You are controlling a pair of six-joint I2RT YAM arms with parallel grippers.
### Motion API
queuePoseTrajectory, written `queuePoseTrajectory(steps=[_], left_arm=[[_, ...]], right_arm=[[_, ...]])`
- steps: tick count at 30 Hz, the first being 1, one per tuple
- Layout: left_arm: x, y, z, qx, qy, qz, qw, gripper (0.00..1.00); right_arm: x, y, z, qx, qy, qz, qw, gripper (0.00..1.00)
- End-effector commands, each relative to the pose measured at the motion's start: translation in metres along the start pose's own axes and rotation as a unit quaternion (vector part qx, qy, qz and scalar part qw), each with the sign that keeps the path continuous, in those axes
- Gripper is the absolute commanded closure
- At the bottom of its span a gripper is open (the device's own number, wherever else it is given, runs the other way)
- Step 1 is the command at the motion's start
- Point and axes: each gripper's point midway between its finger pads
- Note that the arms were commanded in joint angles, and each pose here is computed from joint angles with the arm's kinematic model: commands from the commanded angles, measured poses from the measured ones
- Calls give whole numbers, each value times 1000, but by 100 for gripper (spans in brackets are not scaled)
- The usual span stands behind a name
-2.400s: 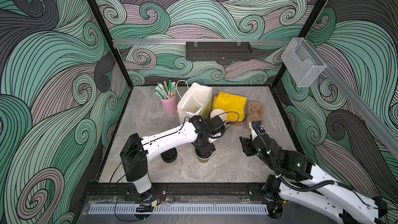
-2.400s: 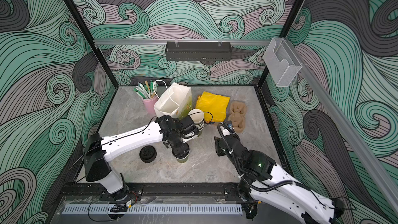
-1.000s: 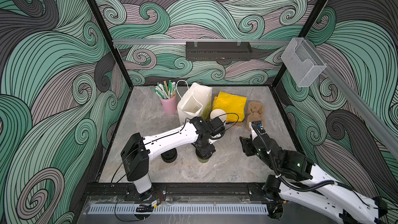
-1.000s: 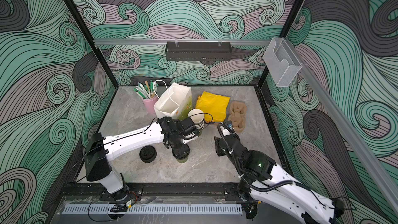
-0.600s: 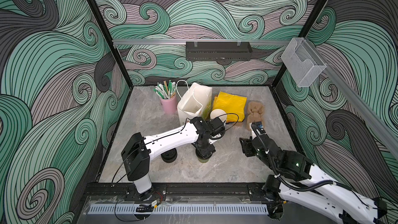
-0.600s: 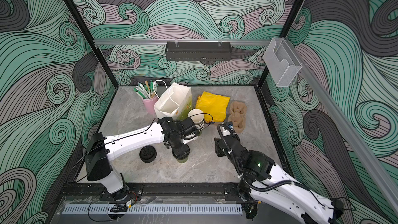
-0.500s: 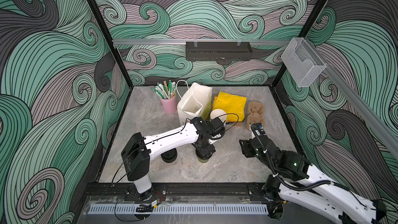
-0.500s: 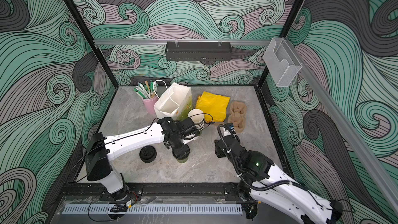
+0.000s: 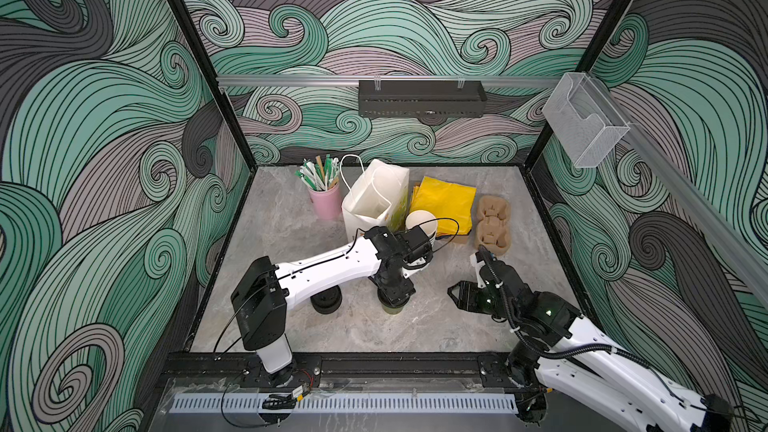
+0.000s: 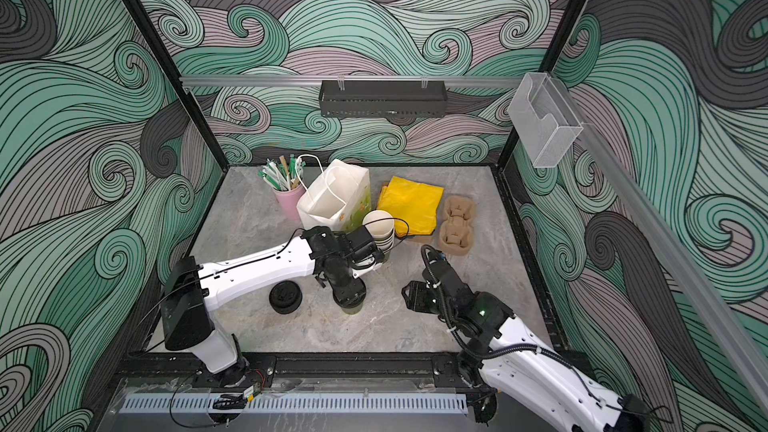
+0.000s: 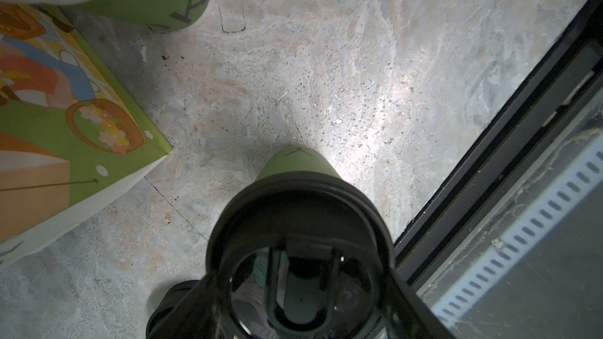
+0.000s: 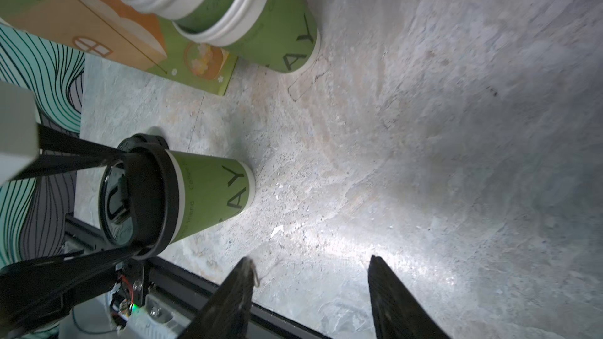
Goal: Pack a coffee takeout order
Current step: Close the lid on the coffee cup.
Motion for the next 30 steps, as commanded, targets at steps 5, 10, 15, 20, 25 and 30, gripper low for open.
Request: queuePoseTrajectory(steps=[5,10,15,20,25,30], left_arm=[[-5,1,-4,-7,7,8,1000,20],[-2,3,2,-5,-6,13,1000,17],[5,1,13,-10,-31,15,999,16],[7,-1,19,-13,-45,14,999,15],[11,5,34,2,-67,27,997,15],[19,15,78,30,-158,89,983,17]], right_arm=[[-2,17,-1,44,18,-13,999,34],[-2,16,-1,45,16,-13,999,30],[-1,16,-1,45,15,-11,999,30],[-1,15,-1,44,15,-10,999,26],[-1,15,0,45,15,-9,999,20],[1,19,1,49,17,0,999,21]])
Point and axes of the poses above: each gripper's point midway between its finger pads, its own z axis back along the fingers, its own y axis along the line the jaws close on, x = y × z, and after that the axes turned 6 degrees about -z, right-handed
